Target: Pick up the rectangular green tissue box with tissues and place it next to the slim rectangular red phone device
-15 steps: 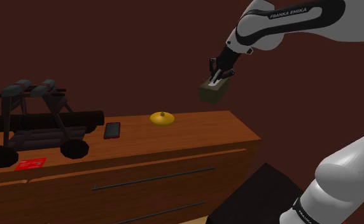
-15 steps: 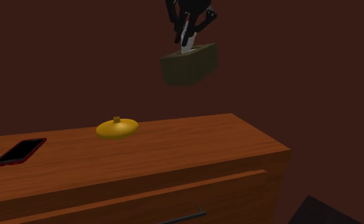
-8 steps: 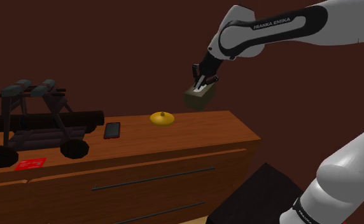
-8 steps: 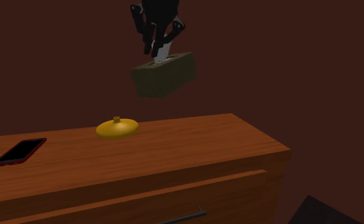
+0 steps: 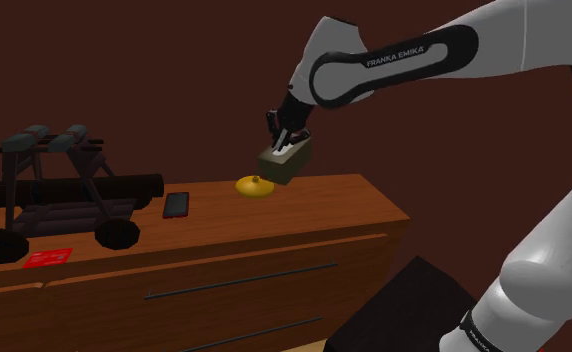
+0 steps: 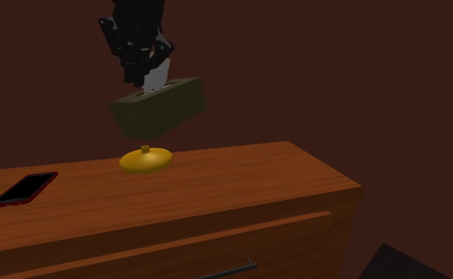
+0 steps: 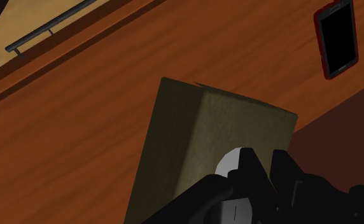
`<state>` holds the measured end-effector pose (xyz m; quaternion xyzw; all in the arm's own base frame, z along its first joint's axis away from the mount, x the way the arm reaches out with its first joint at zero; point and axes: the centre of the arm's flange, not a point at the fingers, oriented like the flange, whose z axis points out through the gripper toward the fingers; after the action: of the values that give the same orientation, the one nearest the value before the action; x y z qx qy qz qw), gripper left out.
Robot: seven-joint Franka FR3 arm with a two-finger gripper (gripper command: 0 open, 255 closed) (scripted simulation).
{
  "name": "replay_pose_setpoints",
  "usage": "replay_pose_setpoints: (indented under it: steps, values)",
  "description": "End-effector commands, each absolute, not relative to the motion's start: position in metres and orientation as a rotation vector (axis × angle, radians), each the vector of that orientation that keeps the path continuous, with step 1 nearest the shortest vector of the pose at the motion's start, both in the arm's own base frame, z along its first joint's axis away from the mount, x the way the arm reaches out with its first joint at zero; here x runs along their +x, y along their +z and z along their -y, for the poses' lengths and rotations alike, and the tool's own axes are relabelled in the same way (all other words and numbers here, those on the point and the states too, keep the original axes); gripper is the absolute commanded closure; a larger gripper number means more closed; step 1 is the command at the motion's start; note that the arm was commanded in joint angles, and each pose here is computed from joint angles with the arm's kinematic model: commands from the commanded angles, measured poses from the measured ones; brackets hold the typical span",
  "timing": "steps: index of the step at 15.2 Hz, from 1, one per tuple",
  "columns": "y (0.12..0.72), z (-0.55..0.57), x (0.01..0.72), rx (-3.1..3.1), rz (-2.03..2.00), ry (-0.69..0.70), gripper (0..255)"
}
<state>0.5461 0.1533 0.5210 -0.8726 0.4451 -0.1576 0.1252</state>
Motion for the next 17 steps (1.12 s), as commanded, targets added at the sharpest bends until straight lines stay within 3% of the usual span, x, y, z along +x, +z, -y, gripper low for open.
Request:
replay_pose_setpoints:
  steps: [1,17]
  values:
    - [0.511,-0.177,0.553,-2.540,-1.298,-0.460,255]
    - [0.450,-0.371,0.610,-2.540,-1.298,-0.460,255]
